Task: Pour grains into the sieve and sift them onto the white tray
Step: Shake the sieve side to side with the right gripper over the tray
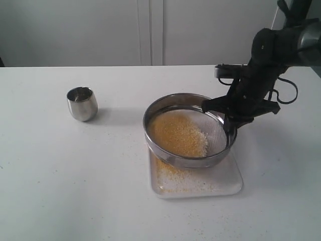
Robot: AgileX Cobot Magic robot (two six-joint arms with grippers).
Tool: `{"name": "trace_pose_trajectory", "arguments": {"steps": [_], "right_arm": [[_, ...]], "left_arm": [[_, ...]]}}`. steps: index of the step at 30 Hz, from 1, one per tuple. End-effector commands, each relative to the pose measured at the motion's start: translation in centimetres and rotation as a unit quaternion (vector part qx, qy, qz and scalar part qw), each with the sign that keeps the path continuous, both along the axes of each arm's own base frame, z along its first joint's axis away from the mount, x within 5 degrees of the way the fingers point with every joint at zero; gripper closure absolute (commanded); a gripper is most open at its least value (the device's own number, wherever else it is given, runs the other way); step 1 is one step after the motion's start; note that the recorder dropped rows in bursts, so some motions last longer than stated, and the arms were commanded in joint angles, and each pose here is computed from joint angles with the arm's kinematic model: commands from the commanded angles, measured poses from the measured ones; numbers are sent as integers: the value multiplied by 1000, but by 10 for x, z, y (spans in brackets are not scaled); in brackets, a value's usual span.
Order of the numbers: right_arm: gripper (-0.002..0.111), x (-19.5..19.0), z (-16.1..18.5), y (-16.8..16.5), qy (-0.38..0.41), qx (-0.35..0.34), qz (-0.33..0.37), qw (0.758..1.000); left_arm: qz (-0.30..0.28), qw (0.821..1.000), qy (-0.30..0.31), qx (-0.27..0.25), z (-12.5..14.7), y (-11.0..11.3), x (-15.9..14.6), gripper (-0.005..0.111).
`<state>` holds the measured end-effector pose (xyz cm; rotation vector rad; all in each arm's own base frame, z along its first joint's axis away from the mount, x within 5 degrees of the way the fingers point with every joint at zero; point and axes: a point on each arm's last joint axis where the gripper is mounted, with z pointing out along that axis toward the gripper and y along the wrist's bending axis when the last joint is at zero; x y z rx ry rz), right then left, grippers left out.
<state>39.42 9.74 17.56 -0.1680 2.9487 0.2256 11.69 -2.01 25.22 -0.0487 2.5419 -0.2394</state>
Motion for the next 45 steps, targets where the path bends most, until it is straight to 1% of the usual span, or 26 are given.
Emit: {"name": "trace_pose_trajectory", "arguments": {"steps": [1, 3, 7, 9, 12, 13, 15, 17, 18, 19, 22, 23, 25, 27, 28, 29, 30, 31, 34, 36, 37, 39, 40, 41, 43, 45], "right_arm": [[108, -32, 14, -9, 1, -5, 15, 1000], [108, -42, 21, -11, -50, 7, 11, 999], [108, -43, 18, -11, -39, 4, 20, 999], [108, -37, 15, -9, -46, 10, 14, 999], [108, -10, 9, -4, -75, 18, 1, 997], [108, 3, 8, -5, -72, 21, -14, 997], [108, 10, 11, -8, -5, 23, -32, 999], [108, -8, 19, -12, 55, 6, 22, 998], [108, -20, 23, -15, 56, 0, 25, 998], [108, -30, 28, -16, 43, 7, 15, 999], [108, -53, 38, -10, -70, 39, 12, 997], [108, -51, 38, -7, -105, 38, 22, 993], [108, -25, 34, -1, -125, 51, -6, 991], [108, 4, 27, 2, -65, 50, -27, 996], [108, 4, 26, 0, -3, 42, -23, 999], [108, 0, 26, 0, 32, 33, -1, 999], [108, -9, 29, -3, 32, 22, 19, 999], [108, -19, 34, -3, 23, 22, 20, 999], [108, -45, 41, 0, -85, 37, 26, 995], [108, -32, 32, 1, -107, 43, 8, 993], [108, -18, 24, 2, -84, 45, -6, 995], [108, 4, 10, 1, 16, 40, -20, 999], [108, 5, 9, 0, 57, 36, -18, 998], [108, -1, 11, -2, 79, 25, 13, 996], [108, -21, 24, -4, 44, 16, 16, 999], [108, -45, 37, -6, -34, 23, 14, 999]], "left_arm": [[2, 1000, 2, -5, -1, 0, -2, 107], [2, 1000, 2, -5, -1, 0, -2, 107], [2, 1000, 2, -5, -1, 0, -2, 107], [2, 1000, 2, -5, -1, 0, -2, 107], [2, 1000, 2, -5, -1, 0, -2, 107], [2, 1000, 2, -5, -1, 0, -2, 107], [2, 1000, 2, -5, -1, 0, -2, 107], [2, 1000, 2, -5, -1, 0, -2, 107], [2, 1000, 2, -5, -1, 0, -2, 107], [2, 1000, 2, -5, -1, 0, -2, 107], [2, 1000, 2, -5, -1, 0, -2, 107], [2, 1000, 2, -5, -1, 0, -2, 107], [2, 1000, 2, -5, -1, 0, -2, 107], [2, 1000, 2, -5, -1, 0, -2, 107], [2, 1000, 2, -5, -1, 0, -2, 107], [2, 1000, 2, -5, -1, 0, -2, 107], [2, 1000, 2, -5, -1, 0, -2, 107], [2, 1000, 2, -5, -1, 0, -2, 107], [2, 1000, 2, -5, -1, 0, -2, 107], [2, 1000, 2, -5, -1, 0, -2, 107], [2, 1000, 2, -5, -1, 0, -2, 107], [2, 1000, 2, -5, -1, 0, -2, 107], [2, 1000, 2, -5, -1, 0, -2, 107], [2, 1000, 2, -5, -1, 0, -2, 107], [2, 1000, 2, -5, -1, 0, -2, 107], [2, 1000, 2, -5, -1, 0, -2, 107]]}}
